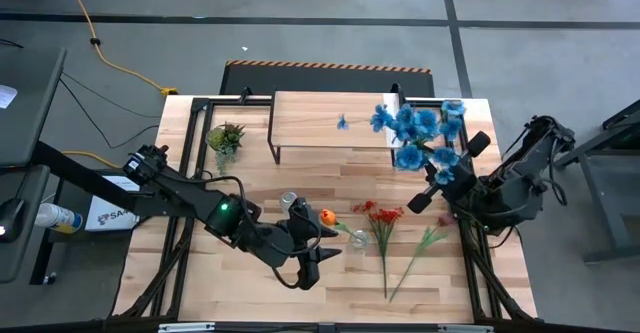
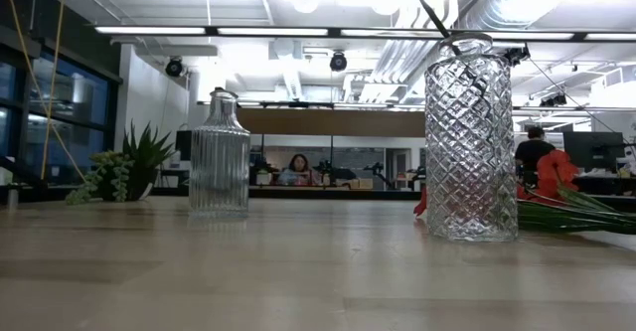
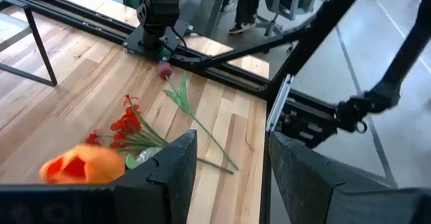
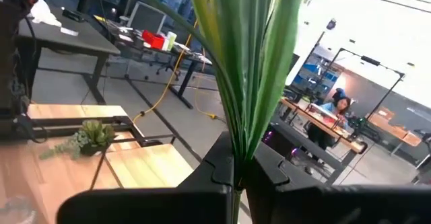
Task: Pick and place flowers into a vace then onto a shelf
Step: Put the blue flowers into the right transparent vase
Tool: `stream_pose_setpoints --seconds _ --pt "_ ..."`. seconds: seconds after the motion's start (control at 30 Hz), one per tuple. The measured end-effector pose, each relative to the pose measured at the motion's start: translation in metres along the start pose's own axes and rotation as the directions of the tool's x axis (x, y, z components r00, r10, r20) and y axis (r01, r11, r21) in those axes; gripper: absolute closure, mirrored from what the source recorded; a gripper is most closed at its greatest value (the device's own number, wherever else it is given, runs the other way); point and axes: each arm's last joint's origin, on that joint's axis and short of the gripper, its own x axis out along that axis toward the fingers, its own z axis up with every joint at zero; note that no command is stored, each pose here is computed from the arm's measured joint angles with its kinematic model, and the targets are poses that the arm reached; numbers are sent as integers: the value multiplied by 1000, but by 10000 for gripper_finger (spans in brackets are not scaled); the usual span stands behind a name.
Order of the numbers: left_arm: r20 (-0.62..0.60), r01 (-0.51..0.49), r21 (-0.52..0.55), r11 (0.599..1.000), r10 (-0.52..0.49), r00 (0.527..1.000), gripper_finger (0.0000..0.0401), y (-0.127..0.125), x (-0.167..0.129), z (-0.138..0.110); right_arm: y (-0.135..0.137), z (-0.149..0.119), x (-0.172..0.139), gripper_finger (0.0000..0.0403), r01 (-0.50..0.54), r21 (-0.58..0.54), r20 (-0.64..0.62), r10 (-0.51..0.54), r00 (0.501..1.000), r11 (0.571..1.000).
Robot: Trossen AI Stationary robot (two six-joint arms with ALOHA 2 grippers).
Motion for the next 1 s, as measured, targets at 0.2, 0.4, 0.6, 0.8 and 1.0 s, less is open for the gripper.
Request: stream_pose_setpoints --seconds 0.2,0.4,0.6,0.8,1.0 --pt "-8 29 17 999 -28 1000 181 -4 -36 3 -1 3 -7 398 -32 70 14 31 999 997" --pt "4 55 16 998 -55 998 181 -12 -79 -1 2 6 -17 398 -172 218 81 157 984 961" --pt "29 -6 42 999 5 1000 181 -21 -104 -17 6 7 -25 398 -344 365 162 305 939 865" --pt "18 -35 28 999 34 999 181 -27 -120 -34 15 -3 -26 398 -479 477 172 457 873 737" --pt "24 -30 33 999 29 999 181 -30 -125 -38 34 -15 -26 398 -493 557 118 523 844 669"
